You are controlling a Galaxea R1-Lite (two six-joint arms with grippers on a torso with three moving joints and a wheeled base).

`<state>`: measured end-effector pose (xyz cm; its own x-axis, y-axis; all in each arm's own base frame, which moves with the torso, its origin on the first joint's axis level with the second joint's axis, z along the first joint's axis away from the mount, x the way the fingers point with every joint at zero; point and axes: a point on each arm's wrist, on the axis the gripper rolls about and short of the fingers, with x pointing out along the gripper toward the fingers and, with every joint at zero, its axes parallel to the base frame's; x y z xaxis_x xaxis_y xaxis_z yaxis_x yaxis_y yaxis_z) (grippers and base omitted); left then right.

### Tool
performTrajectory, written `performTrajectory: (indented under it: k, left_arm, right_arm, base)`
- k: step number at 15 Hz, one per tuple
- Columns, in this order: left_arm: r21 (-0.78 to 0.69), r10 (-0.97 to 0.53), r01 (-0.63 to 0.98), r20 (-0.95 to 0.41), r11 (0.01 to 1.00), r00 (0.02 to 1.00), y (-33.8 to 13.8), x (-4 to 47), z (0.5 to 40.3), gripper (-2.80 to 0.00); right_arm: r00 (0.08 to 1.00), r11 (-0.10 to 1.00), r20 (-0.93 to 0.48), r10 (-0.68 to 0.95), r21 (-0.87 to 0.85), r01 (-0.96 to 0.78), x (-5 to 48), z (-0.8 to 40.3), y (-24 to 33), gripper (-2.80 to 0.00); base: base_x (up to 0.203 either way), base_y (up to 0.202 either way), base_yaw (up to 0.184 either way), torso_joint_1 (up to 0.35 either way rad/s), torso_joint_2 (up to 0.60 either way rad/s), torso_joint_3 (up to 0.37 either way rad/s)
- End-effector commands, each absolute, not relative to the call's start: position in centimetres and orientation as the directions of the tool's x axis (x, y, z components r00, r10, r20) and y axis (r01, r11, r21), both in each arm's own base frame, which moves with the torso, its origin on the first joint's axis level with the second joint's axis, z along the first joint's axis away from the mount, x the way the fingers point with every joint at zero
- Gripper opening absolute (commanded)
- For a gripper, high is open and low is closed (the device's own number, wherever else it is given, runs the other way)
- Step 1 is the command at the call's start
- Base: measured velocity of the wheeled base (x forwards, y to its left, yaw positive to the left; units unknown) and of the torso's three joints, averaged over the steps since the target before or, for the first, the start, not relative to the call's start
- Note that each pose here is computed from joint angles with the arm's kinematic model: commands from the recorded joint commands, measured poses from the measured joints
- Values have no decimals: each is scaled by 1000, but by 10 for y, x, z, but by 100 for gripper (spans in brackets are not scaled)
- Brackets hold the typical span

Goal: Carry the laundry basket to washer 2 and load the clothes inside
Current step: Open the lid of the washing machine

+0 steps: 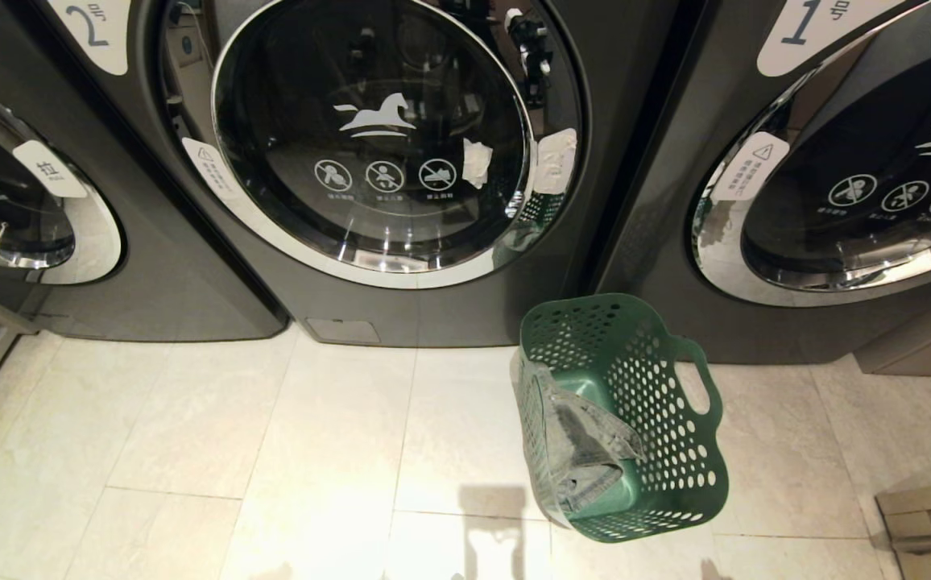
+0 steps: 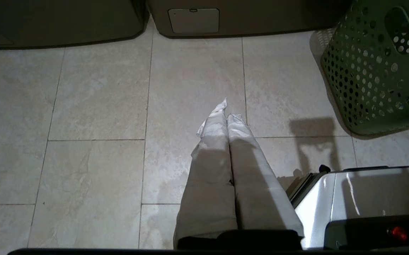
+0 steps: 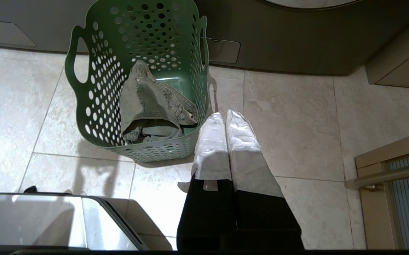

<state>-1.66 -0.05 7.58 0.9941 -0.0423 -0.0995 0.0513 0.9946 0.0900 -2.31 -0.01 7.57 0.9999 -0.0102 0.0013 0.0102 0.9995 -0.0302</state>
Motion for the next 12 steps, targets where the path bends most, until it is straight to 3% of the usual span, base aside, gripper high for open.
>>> performTrajectory:
  k: [1,12]
  left_arm:
    - [69,-29,30,-12,997,1000,0,-23,74,-280]
    - [67,-17,18,-17,998,1000,0,-23,73,-280]
  right_arm:
    - [1000,999,0,-10,-32,10,-23,76,0,-280]
    - [1000,1000,2,-9,-17,9,-23,75,0,-280]
  base:
    - [0,0,0,0,0,0]
    - [0,0,0,0,0,0]
